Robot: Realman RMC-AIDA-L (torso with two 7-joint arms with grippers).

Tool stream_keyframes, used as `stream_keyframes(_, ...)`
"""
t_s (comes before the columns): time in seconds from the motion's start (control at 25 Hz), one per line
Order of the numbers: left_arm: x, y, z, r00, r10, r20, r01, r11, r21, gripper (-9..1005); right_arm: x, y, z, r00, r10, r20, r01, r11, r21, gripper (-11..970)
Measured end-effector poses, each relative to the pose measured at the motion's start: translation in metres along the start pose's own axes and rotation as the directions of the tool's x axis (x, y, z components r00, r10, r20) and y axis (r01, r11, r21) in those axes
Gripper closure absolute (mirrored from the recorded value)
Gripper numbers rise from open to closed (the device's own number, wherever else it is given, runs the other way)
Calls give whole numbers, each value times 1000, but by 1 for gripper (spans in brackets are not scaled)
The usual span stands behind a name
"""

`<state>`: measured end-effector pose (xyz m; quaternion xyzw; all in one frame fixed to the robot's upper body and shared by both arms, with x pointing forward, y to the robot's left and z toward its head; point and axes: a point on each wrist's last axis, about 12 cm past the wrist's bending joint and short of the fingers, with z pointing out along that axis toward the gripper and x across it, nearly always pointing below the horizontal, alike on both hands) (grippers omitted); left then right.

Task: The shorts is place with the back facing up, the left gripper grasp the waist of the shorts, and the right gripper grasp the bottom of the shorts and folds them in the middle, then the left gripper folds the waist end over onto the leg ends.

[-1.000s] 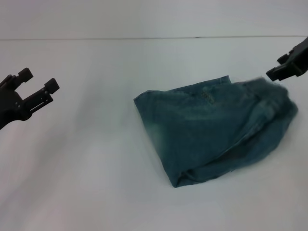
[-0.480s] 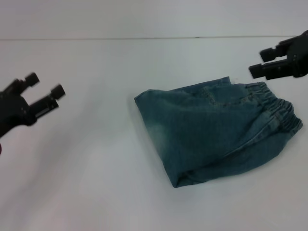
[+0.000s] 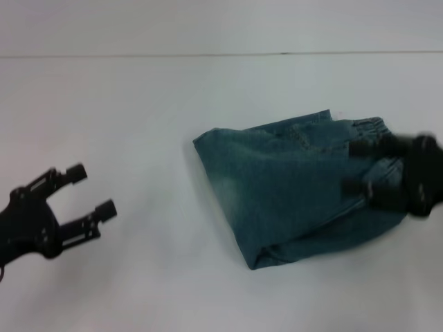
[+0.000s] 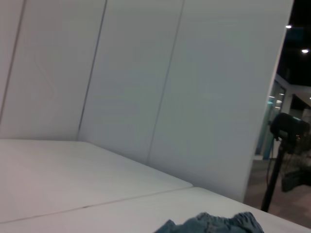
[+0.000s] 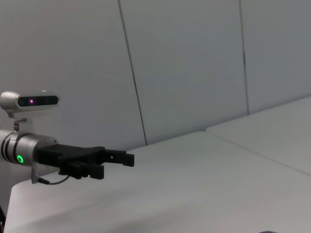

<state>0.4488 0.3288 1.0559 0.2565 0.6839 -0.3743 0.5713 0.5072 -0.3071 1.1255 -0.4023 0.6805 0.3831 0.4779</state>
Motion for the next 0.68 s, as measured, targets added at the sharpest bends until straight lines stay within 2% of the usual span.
stream_keyframes(0.16,7,-7,-6,1000,14,-24,-14,1000,18,74,45,14,6,999,-39,31,40,999,-15,272)
stream_keyframes(0.28,13,-11,-5,999,11,-52,-9,999,36,73,66,23,7,996,-83,9,83,996,-15,245)
stream_keyframes(0.56,19,-17,-1,993,19,-116,-5,993,118,71,86,35,1,989,-141,34,139,990,36,54)
stream_keyframes(0.68,20,-16,1,990,18,-137,0,991,130,71,88,37,0,987,-158,41,156,987,49,54)
